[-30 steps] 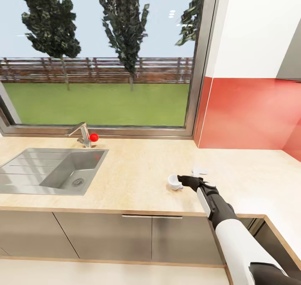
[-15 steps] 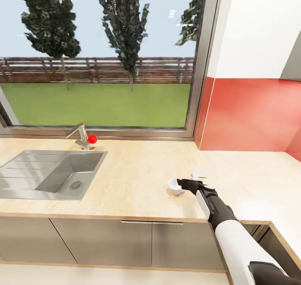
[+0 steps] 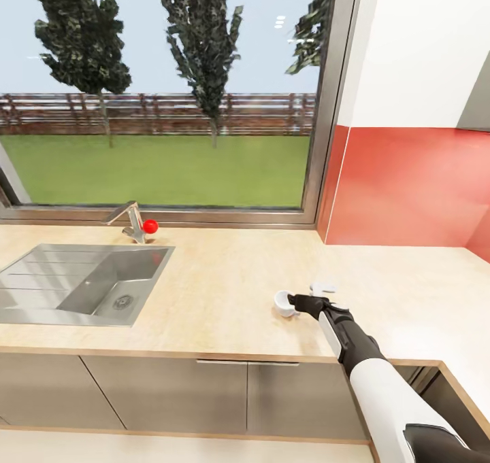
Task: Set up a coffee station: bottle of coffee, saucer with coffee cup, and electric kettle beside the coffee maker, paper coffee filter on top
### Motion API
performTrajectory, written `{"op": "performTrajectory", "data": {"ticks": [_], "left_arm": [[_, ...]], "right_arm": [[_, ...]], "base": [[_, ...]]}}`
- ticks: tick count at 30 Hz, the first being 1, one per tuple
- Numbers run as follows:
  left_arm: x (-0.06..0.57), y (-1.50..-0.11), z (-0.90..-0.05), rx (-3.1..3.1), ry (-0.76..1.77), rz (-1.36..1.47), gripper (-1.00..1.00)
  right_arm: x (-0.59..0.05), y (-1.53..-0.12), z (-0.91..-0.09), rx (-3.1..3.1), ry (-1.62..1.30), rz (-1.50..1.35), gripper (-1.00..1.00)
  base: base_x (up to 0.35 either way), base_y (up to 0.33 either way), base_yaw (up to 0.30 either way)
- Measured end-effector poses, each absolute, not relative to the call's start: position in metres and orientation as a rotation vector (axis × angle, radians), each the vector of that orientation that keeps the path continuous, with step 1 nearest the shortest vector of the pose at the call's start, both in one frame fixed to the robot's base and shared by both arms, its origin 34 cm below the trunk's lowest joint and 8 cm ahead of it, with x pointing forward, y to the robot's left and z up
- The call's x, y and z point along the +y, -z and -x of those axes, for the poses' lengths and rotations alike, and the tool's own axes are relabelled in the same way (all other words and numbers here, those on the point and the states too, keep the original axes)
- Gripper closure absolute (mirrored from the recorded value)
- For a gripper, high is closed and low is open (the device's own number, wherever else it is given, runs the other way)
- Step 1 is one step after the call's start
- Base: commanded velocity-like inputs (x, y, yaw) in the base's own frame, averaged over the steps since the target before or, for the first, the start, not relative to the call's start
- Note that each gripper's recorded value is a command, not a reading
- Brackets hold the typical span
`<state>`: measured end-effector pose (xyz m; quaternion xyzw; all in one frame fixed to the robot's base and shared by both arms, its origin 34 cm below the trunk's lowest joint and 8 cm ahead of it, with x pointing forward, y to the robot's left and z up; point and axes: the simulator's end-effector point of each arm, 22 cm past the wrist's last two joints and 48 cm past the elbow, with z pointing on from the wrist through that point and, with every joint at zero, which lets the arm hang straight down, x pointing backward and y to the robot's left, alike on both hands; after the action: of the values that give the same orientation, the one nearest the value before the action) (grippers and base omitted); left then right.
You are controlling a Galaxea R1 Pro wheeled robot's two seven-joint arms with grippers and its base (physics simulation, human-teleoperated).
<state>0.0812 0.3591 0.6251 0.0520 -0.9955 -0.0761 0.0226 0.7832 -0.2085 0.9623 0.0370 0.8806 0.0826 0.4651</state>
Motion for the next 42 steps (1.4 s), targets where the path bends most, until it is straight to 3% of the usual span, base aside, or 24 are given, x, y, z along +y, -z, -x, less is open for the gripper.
{"op": "performTrajectory", "data": {"ticks": [42], "left_arm": [[0.360, -0.625, -0.082, -3.086, 0.238, -0.165, -1.00]], "right_arm": [[-0.205, -0.941, -0.773, 2.213, -0.207, -0.088, -1.00]], "base": [[0.032, 0.010, 0.000]]}}
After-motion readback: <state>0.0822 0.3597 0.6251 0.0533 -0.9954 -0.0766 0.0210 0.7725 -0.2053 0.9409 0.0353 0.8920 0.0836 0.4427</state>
